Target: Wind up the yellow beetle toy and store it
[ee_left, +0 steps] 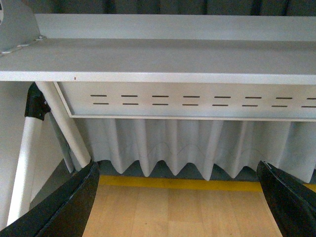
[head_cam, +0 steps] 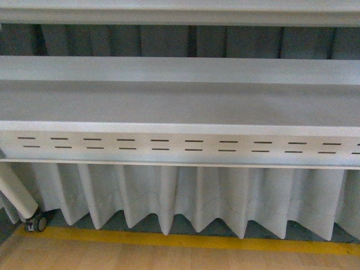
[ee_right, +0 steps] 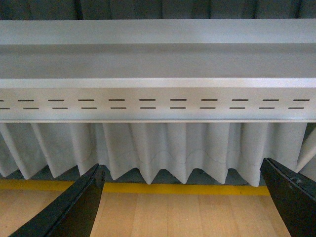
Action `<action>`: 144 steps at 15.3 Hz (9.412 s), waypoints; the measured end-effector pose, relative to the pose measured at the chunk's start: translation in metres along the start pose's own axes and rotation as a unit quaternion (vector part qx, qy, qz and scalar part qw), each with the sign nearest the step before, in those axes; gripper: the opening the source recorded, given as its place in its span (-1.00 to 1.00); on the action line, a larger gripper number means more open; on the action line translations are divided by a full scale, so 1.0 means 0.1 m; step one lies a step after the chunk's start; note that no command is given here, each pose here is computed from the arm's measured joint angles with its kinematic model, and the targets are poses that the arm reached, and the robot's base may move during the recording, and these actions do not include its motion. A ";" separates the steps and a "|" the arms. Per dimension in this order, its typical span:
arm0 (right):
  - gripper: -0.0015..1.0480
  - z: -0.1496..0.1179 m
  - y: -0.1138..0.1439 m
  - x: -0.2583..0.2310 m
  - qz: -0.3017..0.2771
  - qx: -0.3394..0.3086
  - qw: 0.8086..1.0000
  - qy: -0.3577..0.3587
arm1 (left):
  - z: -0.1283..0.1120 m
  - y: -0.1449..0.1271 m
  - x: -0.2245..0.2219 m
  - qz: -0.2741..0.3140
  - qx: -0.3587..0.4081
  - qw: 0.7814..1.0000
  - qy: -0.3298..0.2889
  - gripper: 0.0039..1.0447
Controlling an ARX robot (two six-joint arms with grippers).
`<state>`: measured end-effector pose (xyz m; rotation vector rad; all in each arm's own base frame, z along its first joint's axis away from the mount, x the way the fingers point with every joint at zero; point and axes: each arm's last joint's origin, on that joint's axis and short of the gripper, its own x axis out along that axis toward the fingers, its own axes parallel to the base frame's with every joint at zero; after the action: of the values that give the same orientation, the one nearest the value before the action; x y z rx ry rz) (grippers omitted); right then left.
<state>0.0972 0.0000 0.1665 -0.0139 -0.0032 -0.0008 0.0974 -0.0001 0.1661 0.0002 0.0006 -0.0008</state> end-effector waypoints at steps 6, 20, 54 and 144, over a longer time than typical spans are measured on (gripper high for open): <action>0.87 0.00 0.00 0.00 0.000 0.000 1.000 0.000 | 0.00 0.00 0.00 0.000 0.000 1.000 0.000 0.88; 0.87 0.00 0.00 0.00 0.000 0.000 1.000 0.000 | 0.00 0.00 0.00 0.000 0.000 1.000 0.000 0.88; 0.87 0.00 0.00 0.00 0.000 0.003 1.000 -0.001 | 0.00 0.00 0.00 0.000 0.000 1.000 -0.002 0.88; -0.05 -1.14 0.09 3.19 0.610 -0.332 0.665 0.277 | 0.00 0.00 0.00 0.000 0.000 1.000 -0.001 0.88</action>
<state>0.4163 0.0070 0.0530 -0.7617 0.6324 1.3722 0.0974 -0.0001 0.1663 0.0002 -0.0010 -0.0008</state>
